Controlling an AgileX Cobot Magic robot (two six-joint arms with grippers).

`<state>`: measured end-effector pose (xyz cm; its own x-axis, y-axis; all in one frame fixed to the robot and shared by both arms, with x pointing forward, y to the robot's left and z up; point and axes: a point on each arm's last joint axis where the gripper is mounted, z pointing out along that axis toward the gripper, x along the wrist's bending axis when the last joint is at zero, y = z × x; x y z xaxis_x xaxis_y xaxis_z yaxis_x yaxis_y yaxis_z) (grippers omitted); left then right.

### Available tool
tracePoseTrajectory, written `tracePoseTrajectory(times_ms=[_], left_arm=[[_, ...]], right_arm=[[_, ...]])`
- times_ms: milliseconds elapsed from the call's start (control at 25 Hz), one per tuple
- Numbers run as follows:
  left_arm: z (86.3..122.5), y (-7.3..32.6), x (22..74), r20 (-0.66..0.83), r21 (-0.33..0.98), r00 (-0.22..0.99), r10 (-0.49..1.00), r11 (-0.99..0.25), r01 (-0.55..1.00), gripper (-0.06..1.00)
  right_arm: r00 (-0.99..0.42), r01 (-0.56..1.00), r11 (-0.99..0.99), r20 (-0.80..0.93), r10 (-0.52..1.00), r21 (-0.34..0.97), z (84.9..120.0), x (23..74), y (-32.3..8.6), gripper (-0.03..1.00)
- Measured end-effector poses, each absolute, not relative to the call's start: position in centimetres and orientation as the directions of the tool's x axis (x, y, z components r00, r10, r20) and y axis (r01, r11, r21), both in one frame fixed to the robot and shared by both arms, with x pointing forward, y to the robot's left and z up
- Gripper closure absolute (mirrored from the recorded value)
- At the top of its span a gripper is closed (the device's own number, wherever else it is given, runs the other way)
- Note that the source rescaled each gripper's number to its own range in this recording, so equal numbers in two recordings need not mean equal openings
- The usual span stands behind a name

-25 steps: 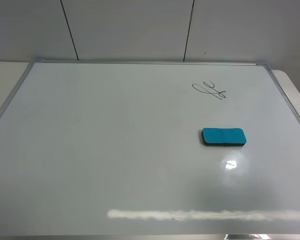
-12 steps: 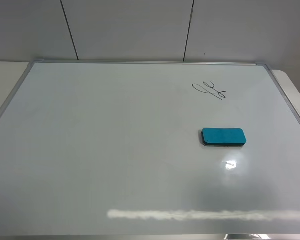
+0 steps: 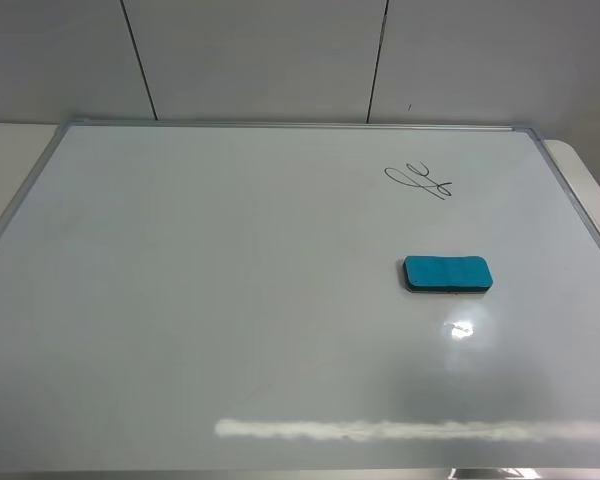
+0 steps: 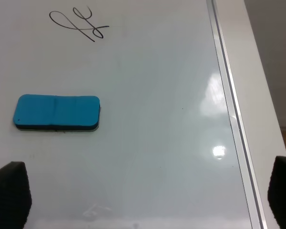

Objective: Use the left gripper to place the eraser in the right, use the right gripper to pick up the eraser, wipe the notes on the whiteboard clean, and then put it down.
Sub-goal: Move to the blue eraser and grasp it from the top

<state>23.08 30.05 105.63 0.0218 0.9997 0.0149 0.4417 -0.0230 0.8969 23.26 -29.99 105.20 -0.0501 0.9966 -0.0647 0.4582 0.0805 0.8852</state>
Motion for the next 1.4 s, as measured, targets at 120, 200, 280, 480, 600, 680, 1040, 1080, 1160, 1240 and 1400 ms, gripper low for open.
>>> tracePoseTrajectory(times_ms=[120,200,280,480,600,680,1040,1080,1160,1240,1400], left_arm=[[105.6,30.1,23.1,0.015,0.897,0.022,1.0,-0.023,0.442,-0.06],[105.6,30.1,23.1,0.015,0.897,0.022,1.0,-0.023,0.442,-0.06],[105.6,30.1,23.1,0.015,0.897,0.022,1.0,-0.023,0.441,-0.06],[105.6,30.1,23.1,0.015,0.897,0.022,1.0,-0.023,0.441,-0.06],[105.6,30.1,23.1,0.015,0.897,0.022,1.0,-0.023,0.441,-0.06],[105.6,30.1,23.1,0.015,0.897,0.022,1.0,-0.023,0.441,-0.06],[105.6,30.1,23.1,0.015,0.897,0.022,1.0,-0.023,0.441,-0.06],[105.6,30.1,23.1,0.015,0.897,0.022,1.0,-0.023,0.441,-0.06],[105.6,30.1,23.1,0.015,0.897,0.022,1.0,-0.023,0.441,-0.06],[105.6,30.1,23.1,0.015,0.897,0.022,1.0,-0.023,0.441,-0.06],[105.6,30.1,23.1,0.015,0.897,0.022,1.0,-0.023,0.441,-0.06]], right_arm=[[-0.044,0.459,0.074,-0.061,0.997,0.885,105.2,23.3,-30.0,-0.03],[-0.05,0.475,0.098,-0.084,0.995,0.874,105.2,23.6,-30.1,-0.03],[-0.084,0.526,0.136,-0.108,0.991,0.84,105.2,24.6,-30.1,-0.03],[-0.273,0.638,0.362,-0.24,0.932,0.679,106.9,28.8,-29.7,-0.03],[-0.45,0.598,0.569,-0.351,0.821,0.564,108.6,32.3,-29.1,-0.03],[-0.577,0.502,0.739,-0.462,0.673,0.45,109.1,35.5,-28.5,-0.03],[-0.834,0.325,0.93,-0.413,0.367,0.171,102.9,47.4,-24.4,-0.03],[-0.863,0.307,0.938,-0.368,0.346,0.163,101.8,47.9,-24.0,-0.03],[-0.902,0.263,0.95,-0.307,0.304,0.167,100.2,48.5,-23.3,-0.03],[-0.924,0.214,0.958,-0.278,0.261,0.189,99.0,49.2,-22.6,-0.03],[-0.946,0.156,0.967,-0.251,0.205,0.201,97.0,50.3,-22.0,-0.03]])
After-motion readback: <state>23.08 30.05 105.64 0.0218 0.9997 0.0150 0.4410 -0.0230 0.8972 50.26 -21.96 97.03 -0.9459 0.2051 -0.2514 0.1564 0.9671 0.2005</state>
